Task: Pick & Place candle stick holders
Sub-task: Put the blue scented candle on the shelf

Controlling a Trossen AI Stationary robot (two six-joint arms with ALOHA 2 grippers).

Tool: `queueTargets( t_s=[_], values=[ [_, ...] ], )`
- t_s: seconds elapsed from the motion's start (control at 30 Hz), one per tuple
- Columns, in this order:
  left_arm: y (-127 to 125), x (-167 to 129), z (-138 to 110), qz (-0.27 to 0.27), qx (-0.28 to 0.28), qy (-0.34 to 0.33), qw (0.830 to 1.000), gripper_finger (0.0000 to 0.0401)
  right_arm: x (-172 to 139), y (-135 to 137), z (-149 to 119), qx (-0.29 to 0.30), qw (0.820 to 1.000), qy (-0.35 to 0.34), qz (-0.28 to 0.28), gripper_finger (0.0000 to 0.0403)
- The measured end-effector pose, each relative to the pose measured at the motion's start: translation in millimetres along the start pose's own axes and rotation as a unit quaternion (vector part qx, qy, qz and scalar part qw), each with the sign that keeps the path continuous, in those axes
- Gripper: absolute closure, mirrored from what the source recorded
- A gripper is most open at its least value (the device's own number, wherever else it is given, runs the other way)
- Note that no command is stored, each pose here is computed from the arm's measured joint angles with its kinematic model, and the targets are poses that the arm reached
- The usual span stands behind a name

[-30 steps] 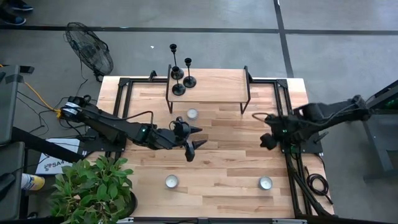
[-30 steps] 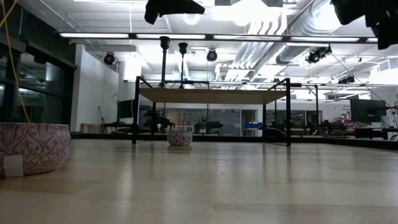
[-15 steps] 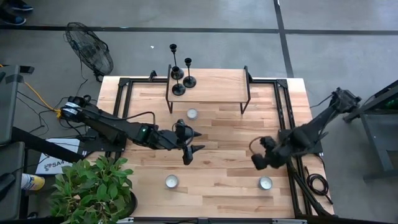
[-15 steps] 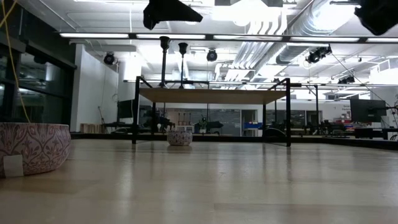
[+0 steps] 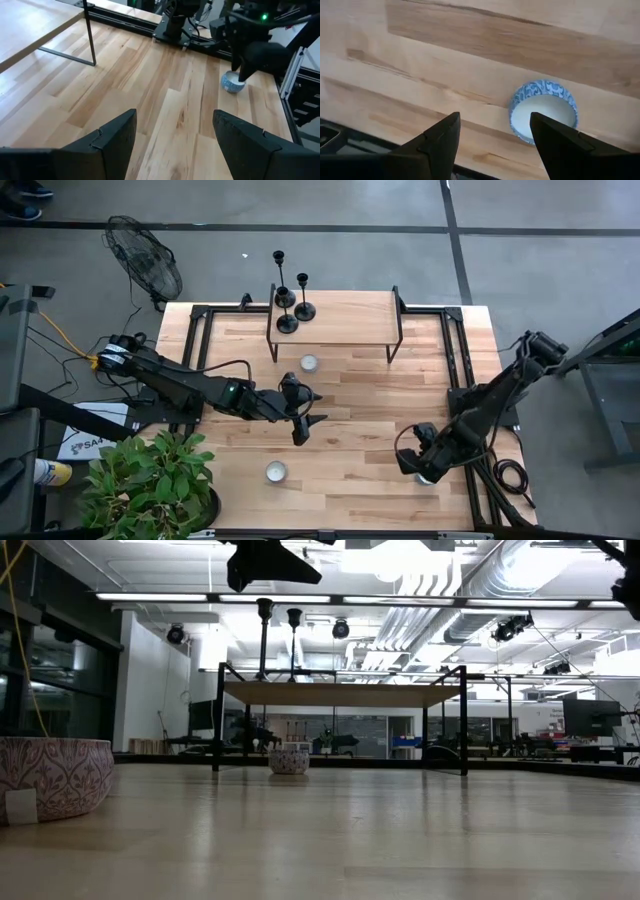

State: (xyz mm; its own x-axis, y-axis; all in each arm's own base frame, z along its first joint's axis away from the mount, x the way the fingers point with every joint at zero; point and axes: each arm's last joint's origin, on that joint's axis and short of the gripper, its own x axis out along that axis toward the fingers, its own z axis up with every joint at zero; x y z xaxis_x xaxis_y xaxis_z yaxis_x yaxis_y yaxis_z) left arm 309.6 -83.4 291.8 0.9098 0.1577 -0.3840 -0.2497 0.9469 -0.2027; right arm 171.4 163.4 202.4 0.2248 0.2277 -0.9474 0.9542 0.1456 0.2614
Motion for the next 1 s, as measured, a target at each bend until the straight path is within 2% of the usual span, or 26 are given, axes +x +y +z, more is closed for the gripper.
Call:
queueTargets(
  t_s=[0.33,0.6,0.77,1.0],
  values=[
    [0.9,0.1,-2.2,0.004,0.005,0.010,1.000,0.0144,17.2,13.7,-11.7,0.014,0.999,-0.015,-0.026,0.0166],
    [1.9,0.1,-4.4,0.009,0.006,0.020,1.000,0.0144,36.0,21.5,-19.3,0.019,0.997,-0.028,-0.073,0.0167],
    [1.9,0.2,-4.6,0.009,0.006,0.021,1.000,0.0144,39.8,24.2,-21.6,0.020,0.994,-0.038,-0.099,0.0167],
    [1.9,0.2,-4.6,0.009,0.006,0.021,1.000,0.0144,41.3,24.7,-21.9,0.021,0.994,-0.041,-0.103,0.0167]
  ],
)
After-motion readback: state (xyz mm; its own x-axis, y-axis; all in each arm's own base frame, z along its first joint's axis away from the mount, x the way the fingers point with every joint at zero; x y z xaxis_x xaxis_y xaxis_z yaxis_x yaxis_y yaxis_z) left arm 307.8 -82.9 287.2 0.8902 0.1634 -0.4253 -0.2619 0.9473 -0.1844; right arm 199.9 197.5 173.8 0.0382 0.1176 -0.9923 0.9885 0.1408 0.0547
